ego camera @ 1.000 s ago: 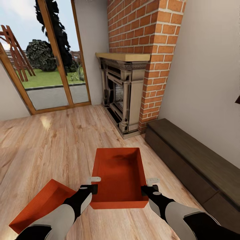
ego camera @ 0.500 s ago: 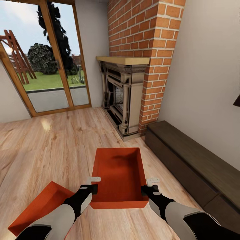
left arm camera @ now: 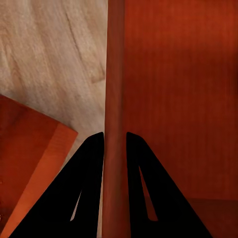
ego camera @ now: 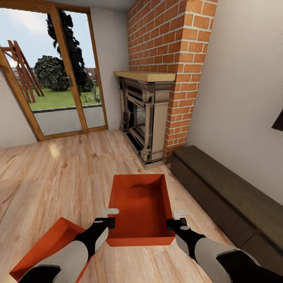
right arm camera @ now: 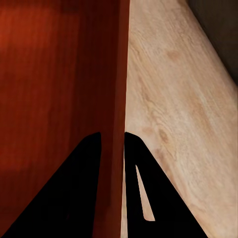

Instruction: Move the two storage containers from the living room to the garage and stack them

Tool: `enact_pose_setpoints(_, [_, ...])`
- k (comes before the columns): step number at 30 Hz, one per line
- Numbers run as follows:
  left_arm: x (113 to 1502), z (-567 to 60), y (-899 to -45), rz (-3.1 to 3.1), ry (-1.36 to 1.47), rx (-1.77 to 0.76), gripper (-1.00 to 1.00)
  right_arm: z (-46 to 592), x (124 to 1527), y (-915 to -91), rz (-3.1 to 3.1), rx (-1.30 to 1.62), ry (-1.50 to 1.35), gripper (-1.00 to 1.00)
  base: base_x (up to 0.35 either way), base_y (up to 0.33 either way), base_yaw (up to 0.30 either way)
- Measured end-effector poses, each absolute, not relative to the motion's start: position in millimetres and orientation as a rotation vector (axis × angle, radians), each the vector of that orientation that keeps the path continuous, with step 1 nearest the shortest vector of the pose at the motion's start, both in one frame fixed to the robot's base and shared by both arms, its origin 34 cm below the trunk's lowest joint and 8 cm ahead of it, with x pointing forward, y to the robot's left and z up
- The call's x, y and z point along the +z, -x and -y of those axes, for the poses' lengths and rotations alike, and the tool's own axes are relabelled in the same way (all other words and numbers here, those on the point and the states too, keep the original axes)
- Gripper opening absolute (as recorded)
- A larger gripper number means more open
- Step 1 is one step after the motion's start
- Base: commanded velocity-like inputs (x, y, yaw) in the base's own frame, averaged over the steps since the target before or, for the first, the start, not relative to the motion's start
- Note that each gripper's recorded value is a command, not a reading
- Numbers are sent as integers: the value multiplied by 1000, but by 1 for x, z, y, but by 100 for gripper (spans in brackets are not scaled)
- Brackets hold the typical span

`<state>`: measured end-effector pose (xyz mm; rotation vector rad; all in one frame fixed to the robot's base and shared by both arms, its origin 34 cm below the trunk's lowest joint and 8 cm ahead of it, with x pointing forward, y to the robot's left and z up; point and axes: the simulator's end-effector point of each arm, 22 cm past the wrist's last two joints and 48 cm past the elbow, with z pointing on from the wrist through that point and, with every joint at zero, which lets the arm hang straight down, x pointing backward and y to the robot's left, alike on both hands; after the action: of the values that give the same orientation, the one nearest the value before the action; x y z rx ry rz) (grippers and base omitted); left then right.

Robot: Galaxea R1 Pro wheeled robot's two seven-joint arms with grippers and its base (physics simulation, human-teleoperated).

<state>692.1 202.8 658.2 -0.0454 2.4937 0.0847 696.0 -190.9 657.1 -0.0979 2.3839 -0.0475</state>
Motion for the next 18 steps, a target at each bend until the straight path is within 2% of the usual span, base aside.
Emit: enact_pose_setpoints(18, [699, -203, -696, -2466, 47, 84, -100, 191, 698, -700, -2356, -48, 96, -100, 0, 0, 0])
